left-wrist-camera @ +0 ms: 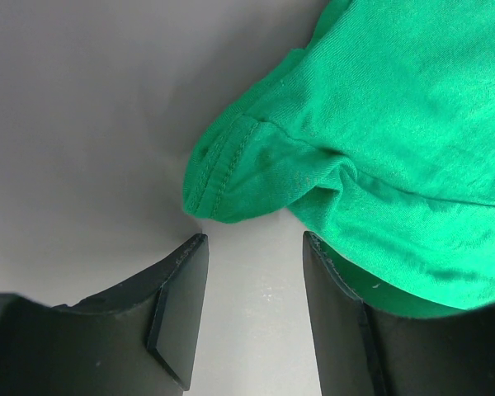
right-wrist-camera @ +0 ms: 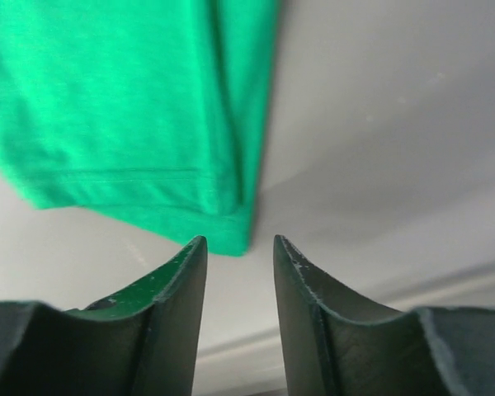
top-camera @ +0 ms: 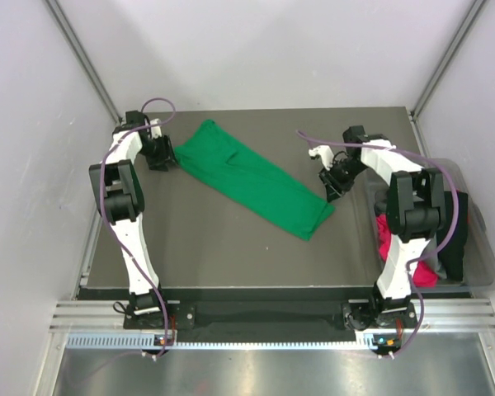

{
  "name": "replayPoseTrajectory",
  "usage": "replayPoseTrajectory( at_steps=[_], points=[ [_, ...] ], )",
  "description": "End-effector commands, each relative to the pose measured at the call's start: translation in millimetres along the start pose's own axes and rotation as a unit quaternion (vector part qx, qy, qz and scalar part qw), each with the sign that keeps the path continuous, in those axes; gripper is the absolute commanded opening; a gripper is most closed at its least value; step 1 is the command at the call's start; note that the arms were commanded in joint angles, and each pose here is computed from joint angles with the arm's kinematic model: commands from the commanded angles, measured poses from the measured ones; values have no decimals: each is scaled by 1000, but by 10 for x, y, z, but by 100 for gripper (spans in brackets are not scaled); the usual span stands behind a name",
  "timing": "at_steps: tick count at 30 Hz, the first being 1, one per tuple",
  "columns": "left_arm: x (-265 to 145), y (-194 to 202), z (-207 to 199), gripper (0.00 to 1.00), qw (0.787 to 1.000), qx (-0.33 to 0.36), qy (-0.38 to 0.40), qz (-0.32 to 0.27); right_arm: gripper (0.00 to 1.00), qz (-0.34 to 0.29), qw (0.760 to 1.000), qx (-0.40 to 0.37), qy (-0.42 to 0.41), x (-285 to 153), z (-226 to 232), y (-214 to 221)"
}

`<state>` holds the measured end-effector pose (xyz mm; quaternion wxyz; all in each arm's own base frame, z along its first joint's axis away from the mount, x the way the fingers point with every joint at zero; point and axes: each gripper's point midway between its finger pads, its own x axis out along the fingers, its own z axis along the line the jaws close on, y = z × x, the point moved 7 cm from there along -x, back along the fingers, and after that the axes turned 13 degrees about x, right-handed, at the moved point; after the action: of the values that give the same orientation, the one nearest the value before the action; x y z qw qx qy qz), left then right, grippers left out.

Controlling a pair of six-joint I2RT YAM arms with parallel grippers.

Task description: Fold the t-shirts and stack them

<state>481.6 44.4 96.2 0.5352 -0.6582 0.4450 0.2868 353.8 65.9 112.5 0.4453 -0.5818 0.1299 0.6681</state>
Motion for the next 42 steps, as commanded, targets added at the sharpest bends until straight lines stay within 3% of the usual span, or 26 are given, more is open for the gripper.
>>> replayPoseTrajectory(
  at_steps=[1,7,14,17,21,22,30,37,42],
  points=[
    [42,95,45,55,1000,-3,-5,15,40,-29,998,-18,-59,-56,139,-142],
    [37,107,42,55,1000,-1,-4,15,43,-16,997,-12,-74,55,107,-193],
    [30,100,56,55,1000,3,-11,13,41,7,997,7,-81,263,29,-178],
    [31,84,86,55,1000,4,-16,13,28,19,997,10,-79,308,32,-147],
    [77,64,114,55,1000,3,-16,14,2,35,996,21,-73,331,56,-55],
    [85,34,114,55,1000,5,-17,10,0,35,997,23,-71,320,84,-13],
    [269,-232,204,54,1000,-4,-15,-17,3,70,993,21,-92,257,437,367],
    [274,-516,258,54,998,11,-29,-55,6,86,989,-16,-122,299,899,430],
    [359,-521,261,46,998,16,-18,-57,6,95,985,-38,-142,397,1171,375]
  ],
)
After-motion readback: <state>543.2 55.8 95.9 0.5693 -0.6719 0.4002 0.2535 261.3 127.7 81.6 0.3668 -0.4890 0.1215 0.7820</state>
